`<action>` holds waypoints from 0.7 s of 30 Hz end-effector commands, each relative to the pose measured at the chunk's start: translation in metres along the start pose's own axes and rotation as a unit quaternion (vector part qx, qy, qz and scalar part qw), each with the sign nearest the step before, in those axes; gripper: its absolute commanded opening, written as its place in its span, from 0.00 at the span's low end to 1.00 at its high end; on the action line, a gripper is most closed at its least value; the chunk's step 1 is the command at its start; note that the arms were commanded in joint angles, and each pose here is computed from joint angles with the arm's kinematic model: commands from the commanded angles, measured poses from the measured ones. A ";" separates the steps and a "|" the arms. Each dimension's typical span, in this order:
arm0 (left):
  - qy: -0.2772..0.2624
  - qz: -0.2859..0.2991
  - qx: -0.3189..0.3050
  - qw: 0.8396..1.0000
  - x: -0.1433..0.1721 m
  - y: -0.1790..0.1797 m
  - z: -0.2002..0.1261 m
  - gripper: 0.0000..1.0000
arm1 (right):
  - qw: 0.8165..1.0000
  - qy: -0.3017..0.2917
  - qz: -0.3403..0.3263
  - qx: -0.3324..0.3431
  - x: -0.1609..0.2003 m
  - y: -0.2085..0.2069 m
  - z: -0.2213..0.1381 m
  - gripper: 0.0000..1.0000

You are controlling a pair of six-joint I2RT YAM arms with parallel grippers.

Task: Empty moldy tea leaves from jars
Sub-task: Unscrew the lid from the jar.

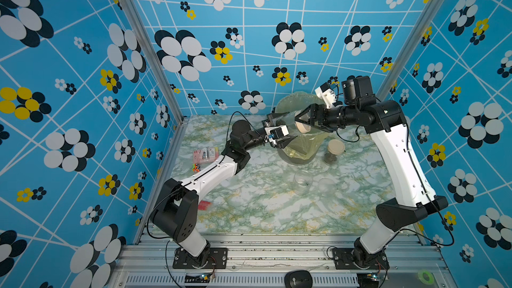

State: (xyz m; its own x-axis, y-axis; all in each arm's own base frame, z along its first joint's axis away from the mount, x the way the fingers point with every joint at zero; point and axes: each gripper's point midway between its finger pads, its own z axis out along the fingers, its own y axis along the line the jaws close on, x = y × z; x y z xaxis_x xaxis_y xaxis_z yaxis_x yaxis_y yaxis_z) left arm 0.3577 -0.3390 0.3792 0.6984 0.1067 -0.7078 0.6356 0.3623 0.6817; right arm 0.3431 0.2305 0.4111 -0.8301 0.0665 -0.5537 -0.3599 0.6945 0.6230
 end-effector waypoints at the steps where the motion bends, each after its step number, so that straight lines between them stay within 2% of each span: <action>1: -0.044 0.044 -0.038 0.997 -0.046 0.030 -0.003 0.39 | 1.000 -0.007 -0.010 -0.018 0.002 0.011 -0.012 0.82; 10: -0.041 0.026 -0.023 0.999 -0.049 0.027 -0.003 0.39 | 0.999 0.006 -0.019 -0.029 0.005 0.011 -0.006 0.61; 21: -0.025 -0.066 0.053 0.996 -0.059 0.018 -0.009 0.39 | 0.994 0.032 -0.086 -0.064 0.009 0.021 -0.004 0.55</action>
State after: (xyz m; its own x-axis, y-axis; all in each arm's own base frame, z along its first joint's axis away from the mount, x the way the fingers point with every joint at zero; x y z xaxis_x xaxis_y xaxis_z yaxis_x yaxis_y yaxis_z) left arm 0.3505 -0.3373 0.3910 0.6439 0.1081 -0.7574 0.7033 0.3062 0.6416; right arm 0.3371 0.2319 0.4212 -0.8164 0.0262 -0.5770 -0.4214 0.6561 0.6261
